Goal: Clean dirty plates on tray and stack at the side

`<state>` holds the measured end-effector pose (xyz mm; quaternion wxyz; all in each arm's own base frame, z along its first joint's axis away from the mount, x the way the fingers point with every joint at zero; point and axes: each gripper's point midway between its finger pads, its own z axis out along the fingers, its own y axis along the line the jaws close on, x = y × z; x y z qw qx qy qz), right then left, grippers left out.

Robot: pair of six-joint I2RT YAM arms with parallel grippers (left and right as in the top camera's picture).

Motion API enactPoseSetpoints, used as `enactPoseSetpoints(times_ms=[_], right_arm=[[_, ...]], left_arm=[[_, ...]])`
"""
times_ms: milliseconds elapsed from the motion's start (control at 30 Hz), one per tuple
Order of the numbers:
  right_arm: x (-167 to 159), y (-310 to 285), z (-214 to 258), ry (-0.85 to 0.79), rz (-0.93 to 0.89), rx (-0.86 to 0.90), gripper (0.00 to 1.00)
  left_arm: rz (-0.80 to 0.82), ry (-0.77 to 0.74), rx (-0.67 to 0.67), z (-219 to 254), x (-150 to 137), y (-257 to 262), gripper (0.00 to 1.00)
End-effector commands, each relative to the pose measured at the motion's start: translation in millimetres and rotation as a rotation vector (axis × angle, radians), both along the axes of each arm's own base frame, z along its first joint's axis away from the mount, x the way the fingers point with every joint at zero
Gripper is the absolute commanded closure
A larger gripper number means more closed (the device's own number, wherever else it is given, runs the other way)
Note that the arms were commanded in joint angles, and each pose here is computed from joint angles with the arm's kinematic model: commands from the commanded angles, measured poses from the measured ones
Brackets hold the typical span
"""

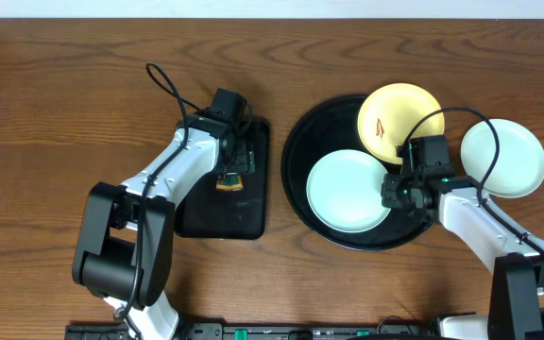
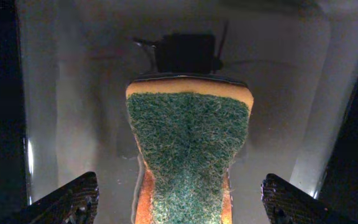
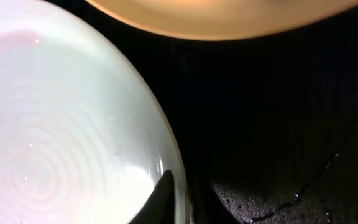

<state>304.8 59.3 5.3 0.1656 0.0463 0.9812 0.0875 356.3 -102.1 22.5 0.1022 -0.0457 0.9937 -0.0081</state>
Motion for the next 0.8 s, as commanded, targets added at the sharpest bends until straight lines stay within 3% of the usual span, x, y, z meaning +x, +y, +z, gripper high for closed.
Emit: enactPoseSetpoints(times_ms=[0,367,767], right_arm=[[-7,1,-9,0.026,0.005,-0.008,0.99],[23,8,55,-0.158,0.035,0.022,0.99],[41,-17,113,-0.386,0.042,-0.141,0.99]], left_arm=[[-0.007,0.014,0.019,-6,-3,3,0.15],[-0.007,0.014,0.019,-6,-3,3,0.15],[-0.007,0.014,0.019,-6,-3,3,0.15]])
